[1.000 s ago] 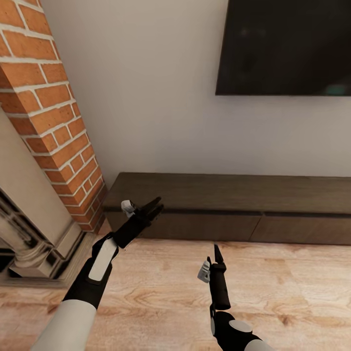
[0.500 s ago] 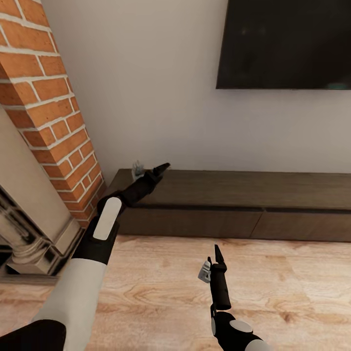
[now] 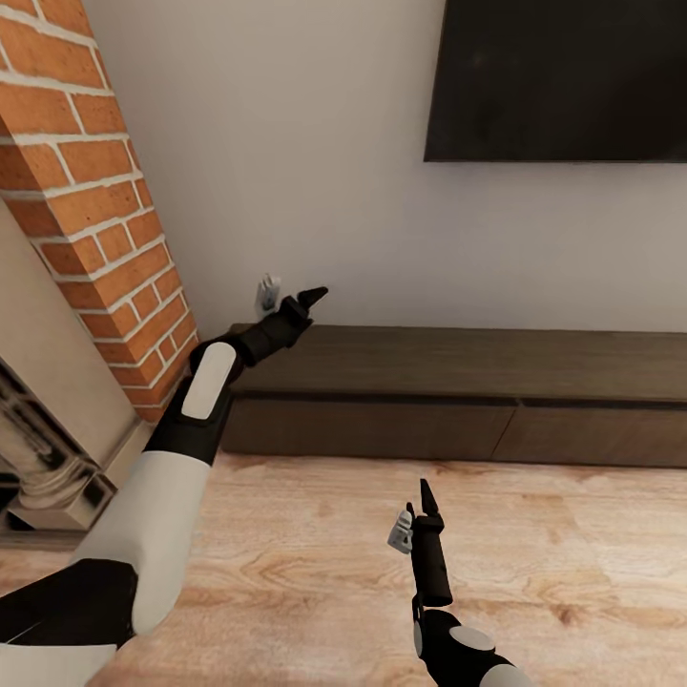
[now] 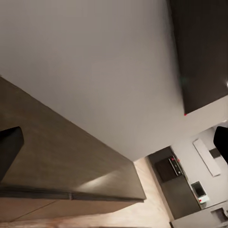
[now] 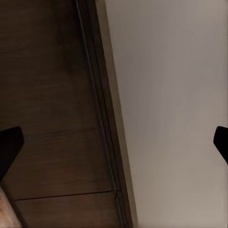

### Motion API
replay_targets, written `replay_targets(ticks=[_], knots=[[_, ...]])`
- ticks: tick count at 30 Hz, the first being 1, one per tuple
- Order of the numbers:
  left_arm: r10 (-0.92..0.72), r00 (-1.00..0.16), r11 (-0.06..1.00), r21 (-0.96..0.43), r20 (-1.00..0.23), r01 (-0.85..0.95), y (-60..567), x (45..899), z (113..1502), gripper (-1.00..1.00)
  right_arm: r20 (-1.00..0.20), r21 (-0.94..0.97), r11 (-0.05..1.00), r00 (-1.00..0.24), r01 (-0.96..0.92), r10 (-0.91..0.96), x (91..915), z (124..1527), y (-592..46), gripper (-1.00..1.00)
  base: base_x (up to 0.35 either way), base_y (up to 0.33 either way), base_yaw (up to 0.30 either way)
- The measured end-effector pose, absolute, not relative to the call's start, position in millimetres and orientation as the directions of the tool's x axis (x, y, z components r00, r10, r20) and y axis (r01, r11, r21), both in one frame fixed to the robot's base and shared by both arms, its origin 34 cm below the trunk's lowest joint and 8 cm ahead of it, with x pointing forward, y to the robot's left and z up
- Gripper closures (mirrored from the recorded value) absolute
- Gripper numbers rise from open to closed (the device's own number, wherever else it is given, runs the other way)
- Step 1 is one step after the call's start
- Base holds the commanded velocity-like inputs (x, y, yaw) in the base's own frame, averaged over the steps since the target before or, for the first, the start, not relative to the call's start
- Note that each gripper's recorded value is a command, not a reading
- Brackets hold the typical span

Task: Place each of the two pumpkins and all three candles from the living room inside a cabinet in the living room (use any cabinet), then make sure every cabinet is closed, and position the cauldron so it is next to a table in the living room.

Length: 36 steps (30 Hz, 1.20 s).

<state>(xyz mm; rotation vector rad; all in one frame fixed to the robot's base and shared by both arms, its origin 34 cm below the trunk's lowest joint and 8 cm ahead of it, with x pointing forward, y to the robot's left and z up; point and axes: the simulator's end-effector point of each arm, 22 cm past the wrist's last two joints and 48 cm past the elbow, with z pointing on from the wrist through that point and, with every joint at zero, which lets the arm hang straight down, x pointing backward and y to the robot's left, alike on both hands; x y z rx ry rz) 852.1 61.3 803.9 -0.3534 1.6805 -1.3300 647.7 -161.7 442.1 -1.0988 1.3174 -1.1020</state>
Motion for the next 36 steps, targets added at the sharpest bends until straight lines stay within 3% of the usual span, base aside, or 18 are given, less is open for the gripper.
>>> replay_targets(ticks=[7, 11, 24, 36], knots=[[-0.704, -0.544, 0.347, -0.889, -0.457, 0.298, 54, 849, 797, -1.00, -0.153, -0.988, 0.153, -0.029, -0.018, -0.988, 649, 444, -163, -1.00, 0.000, 0.000, 0.000], [-0.725, -0.624, 0.194, -0.956, -0.291, 0.220, 40, 843, 776, -1.00, -0.154, -0.988, 0.154, -0.024, -0.018, -0.988, 649, 444, -160, -1.00, 0.142, -0.104, 0.000], [-0.673, -0.657, 0.205, -0.939, -0.341, 0.276, 13, 828, 791, -1.00, -0.129, -0.989, 0.129, -0.008, -0.072, -0.992, 666, 439, -164, -1.00, 0.256, -0.183, 0.000], [-0.616, -0.671, 0.222, -0.909, -0.412, 0.354, -15, 810, 808, -1.00, -0.129, -0.986, 0.127, 0.013, -0.110, -0.992, 681, 440, -153, -1.00, 0.018, -0.009, 0.000]])
